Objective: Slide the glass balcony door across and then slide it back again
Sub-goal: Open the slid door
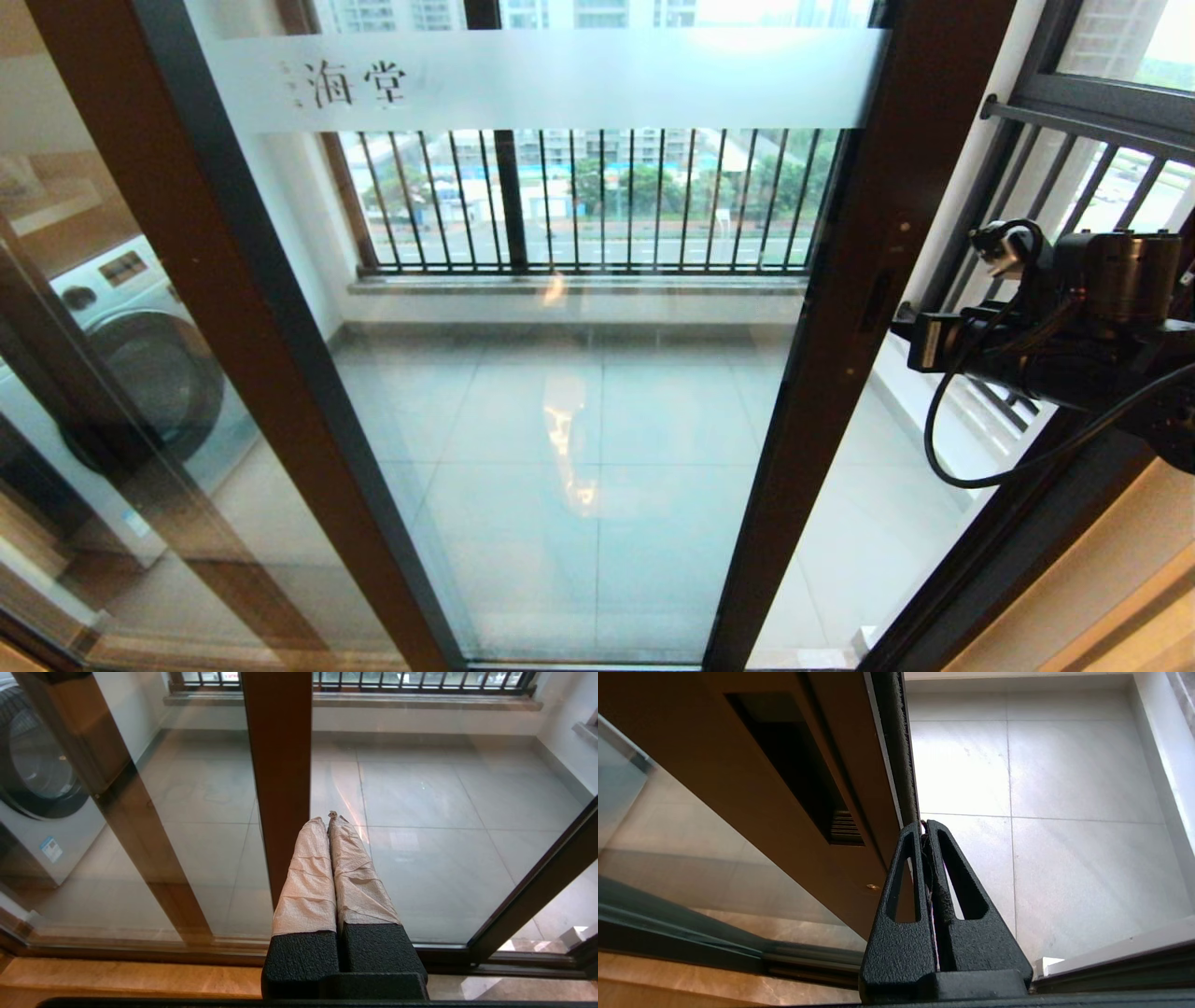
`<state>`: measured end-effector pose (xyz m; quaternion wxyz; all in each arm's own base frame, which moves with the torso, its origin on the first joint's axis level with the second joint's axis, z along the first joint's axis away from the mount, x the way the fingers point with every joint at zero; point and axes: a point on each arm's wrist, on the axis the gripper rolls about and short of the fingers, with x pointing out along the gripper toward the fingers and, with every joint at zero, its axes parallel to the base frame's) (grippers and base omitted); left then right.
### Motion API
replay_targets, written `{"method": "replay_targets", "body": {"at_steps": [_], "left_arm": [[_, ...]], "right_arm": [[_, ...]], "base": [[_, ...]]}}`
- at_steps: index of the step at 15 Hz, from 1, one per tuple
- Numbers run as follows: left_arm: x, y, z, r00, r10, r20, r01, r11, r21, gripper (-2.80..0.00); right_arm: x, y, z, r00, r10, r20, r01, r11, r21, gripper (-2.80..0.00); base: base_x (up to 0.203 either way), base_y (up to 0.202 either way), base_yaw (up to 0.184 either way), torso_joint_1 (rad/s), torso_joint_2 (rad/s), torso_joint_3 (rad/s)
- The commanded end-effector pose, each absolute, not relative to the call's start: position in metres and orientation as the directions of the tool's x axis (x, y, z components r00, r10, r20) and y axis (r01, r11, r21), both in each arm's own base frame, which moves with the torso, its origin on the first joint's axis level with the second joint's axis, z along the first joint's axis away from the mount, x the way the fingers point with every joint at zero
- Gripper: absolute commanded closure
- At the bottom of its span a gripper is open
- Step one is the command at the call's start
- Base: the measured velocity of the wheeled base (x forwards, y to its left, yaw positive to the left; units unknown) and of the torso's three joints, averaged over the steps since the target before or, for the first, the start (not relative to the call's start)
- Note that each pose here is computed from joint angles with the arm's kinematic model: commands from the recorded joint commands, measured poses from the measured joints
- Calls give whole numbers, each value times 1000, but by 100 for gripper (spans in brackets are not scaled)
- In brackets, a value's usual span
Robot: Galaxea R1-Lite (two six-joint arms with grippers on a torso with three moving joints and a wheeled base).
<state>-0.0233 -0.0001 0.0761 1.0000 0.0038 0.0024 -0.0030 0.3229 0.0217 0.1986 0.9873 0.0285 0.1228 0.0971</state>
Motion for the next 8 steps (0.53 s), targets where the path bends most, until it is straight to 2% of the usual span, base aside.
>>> {"method": "replay_targets", "body": {"at_steps": [1,8], "left_arm": [[-23,0,76,1000,-6,-5,6,1000,8,0],[-23,0,76,1000,-6,-5,6,1000,8,0]], "right_arm": [[323,28,199,948,217,-234,-203,976,82,0],[322,38,199,947,229,-224,-216,973,79,0]], "base": [[0,0,0,0,0,0],[0,0,0,0,0,0]]}}
